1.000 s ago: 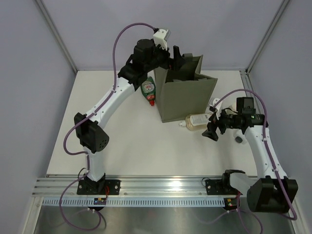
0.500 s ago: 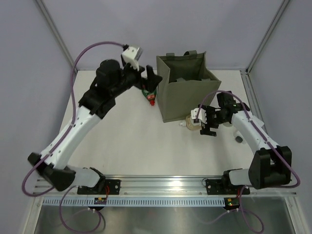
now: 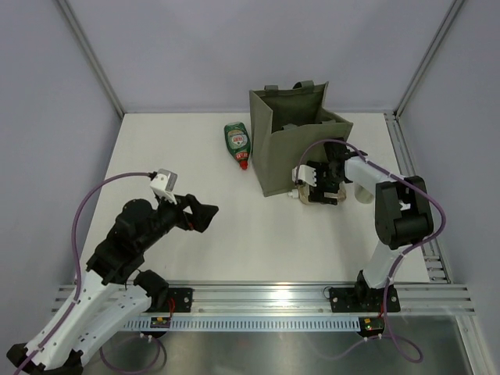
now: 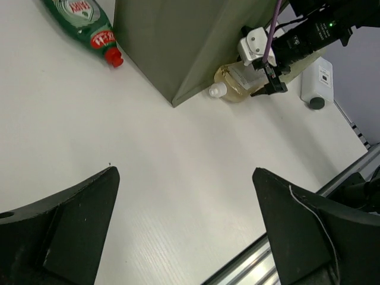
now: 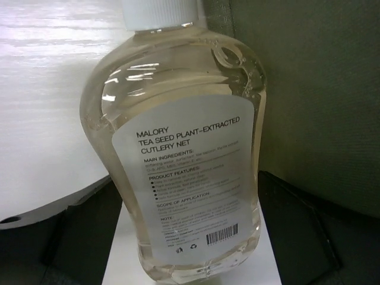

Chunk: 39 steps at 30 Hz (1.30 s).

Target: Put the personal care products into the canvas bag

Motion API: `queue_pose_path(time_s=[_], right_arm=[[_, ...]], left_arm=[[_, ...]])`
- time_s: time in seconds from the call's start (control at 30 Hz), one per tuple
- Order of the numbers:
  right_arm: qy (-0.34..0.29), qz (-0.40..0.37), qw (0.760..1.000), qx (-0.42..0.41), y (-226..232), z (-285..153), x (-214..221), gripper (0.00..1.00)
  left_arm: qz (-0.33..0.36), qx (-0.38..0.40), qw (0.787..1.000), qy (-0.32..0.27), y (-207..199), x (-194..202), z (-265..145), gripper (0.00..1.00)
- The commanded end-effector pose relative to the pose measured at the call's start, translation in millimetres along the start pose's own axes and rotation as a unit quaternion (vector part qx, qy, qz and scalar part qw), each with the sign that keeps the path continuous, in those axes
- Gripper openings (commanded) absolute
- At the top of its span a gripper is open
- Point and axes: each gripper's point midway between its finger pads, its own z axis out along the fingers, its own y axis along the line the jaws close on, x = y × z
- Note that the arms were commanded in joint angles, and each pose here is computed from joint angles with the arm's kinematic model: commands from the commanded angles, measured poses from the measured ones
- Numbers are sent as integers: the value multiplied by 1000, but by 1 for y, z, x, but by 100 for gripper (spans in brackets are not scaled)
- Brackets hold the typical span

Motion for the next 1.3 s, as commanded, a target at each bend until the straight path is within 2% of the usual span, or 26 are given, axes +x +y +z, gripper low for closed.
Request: queue_pose_path(time_s=[0.0,0.17,0.23,0.27,0.37,0.4,0.47,0.5,0.53,0.57,0.73,0.9,1.03,1.07,1.1,1.13,1.27], right_arm=[[38,-19,999,28,-25,8,6,99],[37,-29,999,-9,-13,13,-1,98],[36,-31,997,-55,3,11,-3,88],[39,-30,997,-62,7,10,-4,76],[36,-16,997,-73,24,7,-6,51],[29,-1,997,-72,28,4,-9,35],[1,19,997,-72,42,-7,-20,22],[-10,39,996,-79,53,-10,-23,11],[-29,47,996,-67,55,-26,-33,4],[-63,62,993,-73,62,-33,-47,0],[-192,131,970,-71,86,-98,-107,0],[-339,185,919,-83,91,-181,-176,0],[-428,175,887,-5,36,-280,-231,0],[-431,232,872,11,19,-294,-237,0],[-452,240,857,60,-6,-326,-247,0],[-456,268,841,117,-44,-333,-247,0],[-494,346,770,208,-129,-369,-257,0]], left_arm=[[-50,-13,998,-26,3,-4,-2,99],[-50,-15,998,-22,2,-6,-1,99],[-46,-15,999,-12,2,-5,3,99],[-45,-13,999,-13,0,-8,2,99],[-45,-10,999,-5,-3,-9,4,99],[-47,-11,999,-6,-3,-9,4,99],[-64,-22,998,-8,1,-8,5,99],[-72,-25,997,-4,2,-4,6,99],[-80,-41,996,-9,8,-3,7,99],[-96,-54,994,-11,13,-1,8,99],[-129,-56,990,-11,15,9,17,99],[-153,-43,987,-2,10,15,26,99],[-158,-36,987,2,7,15,35,99],[-156,-35,987,0,6,13,36,99],[-155,-34,987,-1,6,11,38,99],[-154,-40,987,3,8,12,41,99],[-154,-54,987,3,11,7,46,99]])
